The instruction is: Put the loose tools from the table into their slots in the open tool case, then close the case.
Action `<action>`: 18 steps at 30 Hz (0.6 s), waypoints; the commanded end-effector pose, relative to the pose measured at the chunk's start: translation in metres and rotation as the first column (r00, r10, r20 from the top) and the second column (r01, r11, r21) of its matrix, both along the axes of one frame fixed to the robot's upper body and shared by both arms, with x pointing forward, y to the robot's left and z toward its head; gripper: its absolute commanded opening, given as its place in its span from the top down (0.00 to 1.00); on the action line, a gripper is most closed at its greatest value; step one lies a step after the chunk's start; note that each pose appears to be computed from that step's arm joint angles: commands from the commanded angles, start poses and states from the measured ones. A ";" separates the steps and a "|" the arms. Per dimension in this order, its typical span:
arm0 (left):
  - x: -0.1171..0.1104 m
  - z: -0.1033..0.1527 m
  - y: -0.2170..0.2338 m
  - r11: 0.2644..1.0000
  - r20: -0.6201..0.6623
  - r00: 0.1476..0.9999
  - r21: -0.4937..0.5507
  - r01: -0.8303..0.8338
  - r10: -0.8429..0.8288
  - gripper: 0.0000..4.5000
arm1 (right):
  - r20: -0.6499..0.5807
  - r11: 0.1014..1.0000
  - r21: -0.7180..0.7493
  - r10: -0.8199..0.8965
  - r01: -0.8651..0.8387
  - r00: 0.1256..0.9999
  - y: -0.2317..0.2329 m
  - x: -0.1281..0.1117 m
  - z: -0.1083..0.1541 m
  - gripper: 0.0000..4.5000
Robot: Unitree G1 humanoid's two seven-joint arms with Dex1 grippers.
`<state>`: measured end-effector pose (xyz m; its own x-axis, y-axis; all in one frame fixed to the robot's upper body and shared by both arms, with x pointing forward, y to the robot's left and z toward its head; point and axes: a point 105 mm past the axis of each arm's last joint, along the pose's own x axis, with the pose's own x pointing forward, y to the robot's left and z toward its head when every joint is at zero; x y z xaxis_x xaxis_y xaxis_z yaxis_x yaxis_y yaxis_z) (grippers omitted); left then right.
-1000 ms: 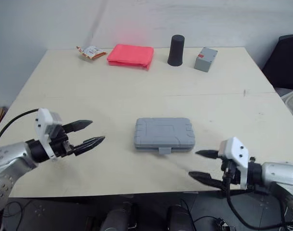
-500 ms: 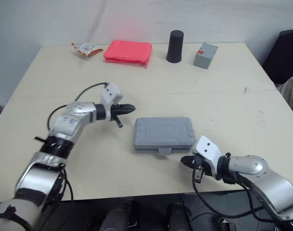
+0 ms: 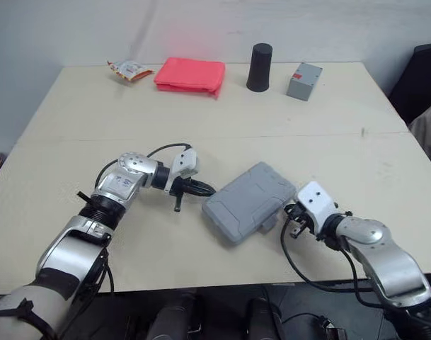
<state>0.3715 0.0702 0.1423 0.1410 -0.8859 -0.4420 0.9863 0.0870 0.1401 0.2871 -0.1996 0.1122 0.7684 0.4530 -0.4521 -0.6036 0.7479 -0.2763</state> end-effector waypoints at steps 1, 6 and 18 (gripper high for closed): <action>-0.005 0.058 -0.022 0.987 0.049 0.998 -0.153 0.055 -0.048 0.99 | 0.029 0.998 0.068 0.009 -0.011 1.000 -0.004 -0.014 0.022 1.00; -0.031 0.046 -0.071 0.977 0.038 0.982 -0.100 0.187 -0.184 0.99 | -0.016 0.992 0.123 0.008 -0.006 1.000 0.000 -0.027 0.020 1.00; -0.034 -0.056 -0.073 0.915 0.096 0.959 0.339 0.220 -0.267 0.99 | -0.087 0.983 0.154 0.114 -0.100 0.990 0.040 -0.026 0.007 1.00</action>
